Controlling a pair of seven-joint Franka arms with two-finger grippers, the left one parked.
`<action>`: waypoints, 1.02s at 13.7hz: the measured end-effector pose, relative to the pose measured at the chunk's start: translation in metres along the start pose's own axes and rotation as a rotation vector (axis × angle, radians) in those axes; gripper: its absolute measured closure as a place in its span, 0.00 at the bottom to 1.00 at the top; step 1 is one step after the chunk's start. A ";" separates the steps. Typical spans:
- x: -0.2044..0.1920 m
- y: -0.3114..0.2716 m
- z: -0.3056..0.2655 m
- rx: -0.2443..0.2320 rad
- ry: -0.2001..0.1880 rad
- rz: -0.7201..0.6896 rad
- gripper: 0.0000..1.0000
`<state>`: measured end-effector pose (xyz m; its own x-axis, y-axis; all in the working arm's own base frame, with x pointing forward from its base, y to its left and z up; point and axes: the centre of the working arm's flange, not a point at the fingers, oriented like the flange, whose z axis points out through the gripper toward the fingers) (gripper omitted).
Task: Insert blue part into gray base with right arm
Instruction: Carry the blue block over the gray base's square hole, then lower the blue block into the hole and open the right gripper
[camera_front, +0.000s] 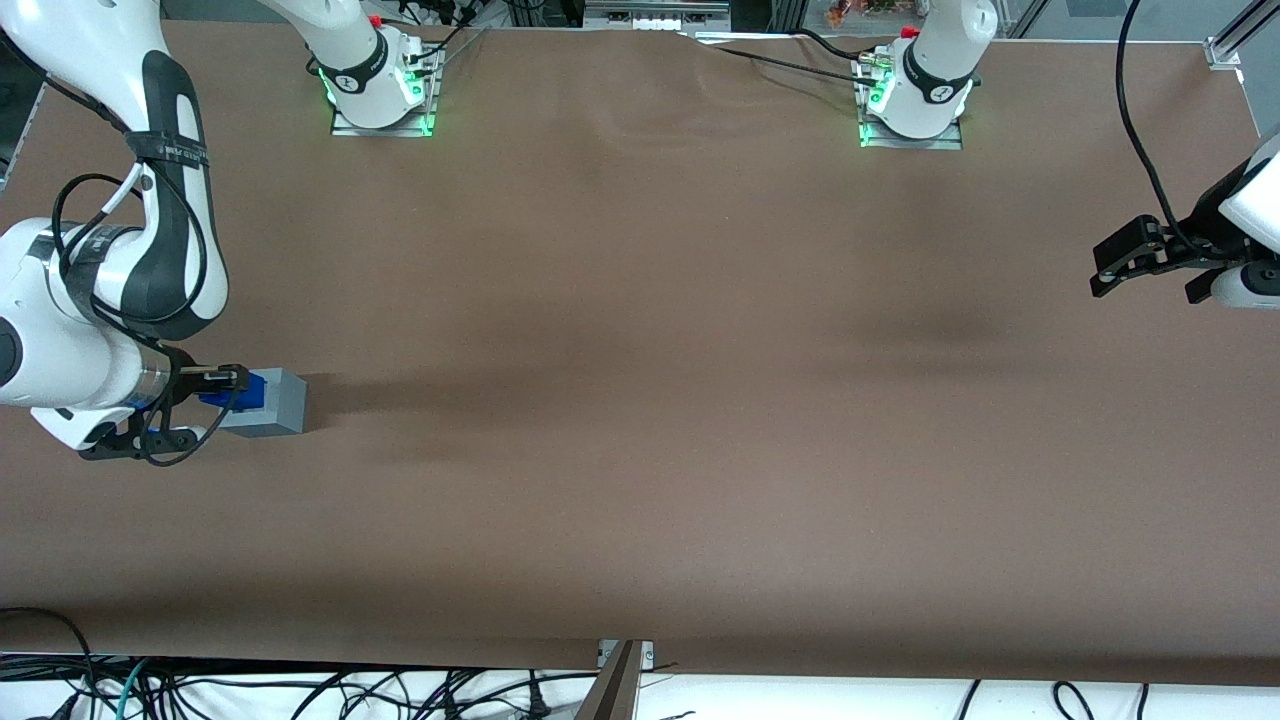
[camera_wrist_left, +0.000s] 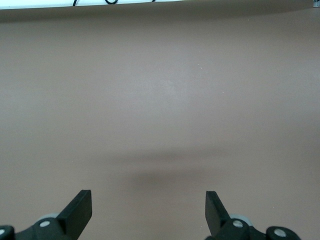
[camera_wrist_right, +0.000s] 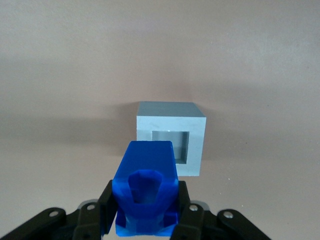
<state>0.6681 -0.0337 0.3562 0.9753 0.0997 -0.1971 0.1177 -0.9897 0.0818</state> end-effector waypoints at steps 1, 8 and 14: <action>-0.001 0.005 0.005 0.001 -0.009 0.005 0.50; -0.001 0.022 0.030 0.002 -0.045 0.009 0.50; 0.007 0.022 0.046 -0.015 -0.031 0.007 0.50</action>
<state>0.6690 -0.0594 0.3114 0.9700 0.0892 -0.2263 0.1138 -0.9887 0.0978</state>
